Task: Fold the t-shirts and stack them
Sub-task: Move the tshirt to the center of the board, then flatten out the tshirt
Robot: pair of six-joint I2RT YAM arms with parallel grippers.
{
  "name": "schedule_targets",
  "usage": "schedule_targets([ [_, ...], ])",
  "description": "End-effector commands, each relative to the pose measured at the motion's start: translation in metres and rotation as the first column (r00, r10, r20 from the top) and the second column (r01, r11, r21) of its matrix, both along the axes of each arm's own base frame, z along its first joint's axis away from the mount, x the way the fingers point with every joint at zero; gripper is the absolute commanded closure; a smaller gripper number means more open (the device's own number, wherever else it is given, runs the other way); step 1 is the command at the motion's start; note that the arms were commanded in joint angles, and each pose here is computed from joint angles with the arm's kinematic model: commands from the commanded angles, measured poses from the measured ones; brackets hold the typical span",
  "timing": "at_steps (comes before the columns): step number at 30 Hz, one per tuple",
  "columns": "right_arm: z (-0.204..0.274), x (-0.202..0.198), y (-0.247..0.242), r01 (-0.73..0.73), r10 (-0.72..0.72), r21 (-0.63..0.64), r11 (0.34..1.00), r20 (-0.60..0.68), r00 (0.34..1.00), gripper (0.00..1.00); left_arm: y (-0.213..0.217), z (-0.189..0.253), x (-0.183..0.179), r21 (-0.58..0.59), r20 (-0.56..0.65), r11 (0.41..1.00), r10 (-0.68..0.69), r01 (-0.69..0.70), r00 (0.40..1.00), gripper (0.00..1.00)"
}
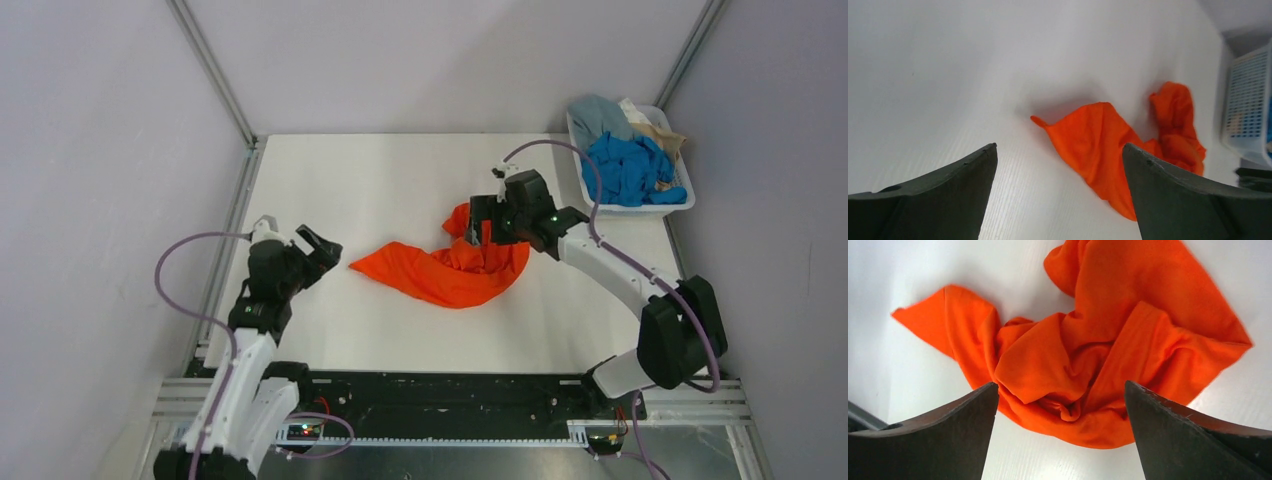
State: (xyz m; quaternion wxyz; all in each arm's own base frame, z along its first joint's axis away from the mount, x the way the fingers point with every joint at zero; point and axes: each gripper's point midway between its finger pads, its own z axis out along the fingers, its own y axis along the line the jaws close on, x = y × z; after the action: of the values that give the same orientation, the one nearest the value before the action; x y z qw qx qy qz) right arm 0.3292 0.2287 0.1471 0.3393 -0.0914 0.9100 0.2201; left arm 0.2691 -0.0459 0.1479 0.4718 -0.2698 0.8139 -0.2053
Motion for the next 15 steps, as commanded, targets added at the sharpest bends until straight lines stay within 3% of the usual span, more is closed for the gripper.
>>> schedule_targets([
  [1, 0.061, 0.020, -0.027, 0.160, -0.163, 0.032, 0.987, 0.177, 0.971, 0.01, -0.018, 0.011, 0.025, 0.003, -0.037, 0.999, -0.053, 0.053, 0.998, 0.02],
  [4, 0.069, 0.017, -0.043, 0.228, -0.235, 0.062, 0.972, 0.181, 0.955, 0.01, -0.034, 0.011, 0.047, 0.047, -0.087, 0.995, -0.081, 0.085, 0.993, 0.02],
  [8, 0.051, 0.013, -0.060, 0.263, -0.268, 0.055, 0.963, 0.135, 0.954, 0.01, -0.055, -0.026, 0.072, 0.042, -0.241, 0.990, -0.120, 0.134, 0.963, 0.02],
  [12, 0.039, 0.009, -0.057, 0.231, -0.231, 0.012, 0.973, 0.133, 0.964, 0.01, -0.054, -0.074, 0.077, 0.072, -0.409, 0.990, -0.084, 0.124, 0.909, 0.02],
  [15, 0.027, 0.021, -0.074, 0.333, -0.323, -0.047, 0.942, 0.146, 0.935, 0.01, -0.051, -0.090, 0.070, 0.123, -0.482, 0.983, -0.058, 0.133, 0.874, 0.02],
])
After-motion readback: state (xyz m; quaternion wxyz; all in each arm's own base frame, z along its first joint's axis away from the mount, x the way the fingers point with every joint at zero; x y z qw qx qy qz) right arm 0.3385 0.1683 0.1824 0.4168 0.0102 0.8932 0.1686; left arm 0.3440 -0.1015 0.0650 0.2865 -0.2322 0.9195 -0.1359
